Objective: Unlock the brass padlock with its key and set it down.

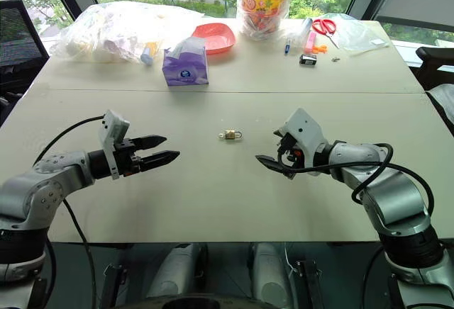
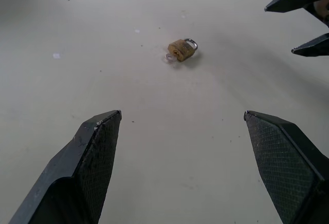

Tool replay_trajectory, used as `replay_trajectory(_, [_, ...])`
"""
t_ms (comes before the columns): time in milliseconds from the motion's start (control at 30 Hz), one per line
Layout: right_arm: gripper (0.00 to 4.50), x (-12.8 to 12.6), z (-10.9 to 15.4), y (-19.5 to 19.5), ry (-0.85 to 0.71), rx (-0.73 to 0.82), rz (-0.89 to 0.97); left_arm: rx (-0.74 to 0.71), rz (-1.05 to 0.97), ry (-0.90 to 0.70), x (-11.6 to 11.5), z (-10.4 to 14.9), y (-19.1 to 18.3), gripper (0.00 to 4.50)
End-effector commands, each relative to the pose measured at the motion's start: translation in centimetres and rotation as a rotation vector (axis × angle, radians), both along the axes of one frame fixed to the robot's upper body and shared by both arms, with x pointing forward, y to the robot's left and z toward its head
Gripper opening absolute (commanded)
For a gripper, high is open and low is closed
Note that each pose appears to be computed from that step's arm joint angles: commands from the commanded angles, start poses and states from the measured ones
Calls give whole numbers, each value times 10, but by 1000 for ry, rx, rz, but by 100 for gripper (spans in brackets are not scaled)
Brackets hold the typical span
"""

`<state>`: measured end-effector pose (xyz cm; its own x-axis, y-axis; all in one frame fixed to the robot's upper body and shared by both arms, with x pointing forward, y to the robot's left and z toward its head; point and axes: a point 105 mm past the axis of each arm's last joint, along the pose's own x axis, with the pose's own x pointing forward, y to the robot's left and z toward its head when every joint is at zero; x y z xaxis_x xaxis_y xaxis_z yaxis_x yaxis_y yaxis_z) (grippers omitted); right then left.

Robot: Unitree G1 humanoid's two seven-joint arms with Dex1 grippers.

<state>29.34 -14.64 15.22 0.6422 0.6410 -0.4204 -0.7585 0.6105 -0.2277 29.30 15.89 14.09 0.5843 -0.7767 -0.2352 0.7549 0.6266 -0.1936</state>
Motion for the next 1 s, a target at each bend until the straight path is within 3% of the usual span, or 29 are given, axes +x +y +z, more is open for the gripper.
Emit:
replay_trajectory(33, [421, 1, 10, 0, -50, -14, 7, -13, 1, -53, 2, 9, -2, 397])
replay_trajectory(367, [421, 4, 7, -1, -37, -26, -15, -27, -5, -52, 6, 9, -6, 397])
replay_trajectory(500, [421, 15, 10, 3, -29, -26, -38, 78, -56, -87, 8, 8, -2, 397])
replay_trajectory(667, [421, 28, 12, 29, -25, -69, 113, 155, -168, -95, 11, 22, 7, 397])
replay_trajectory(833, [421, 60, 5, 49, -2, -105, 194, 232, -237, -121, 11, 25, 7, 397])
replay_trajectory(1000, [421, 88, -12, 71, 22, -179, 288, 203, -238, -135, 9, 22, -5, 397])
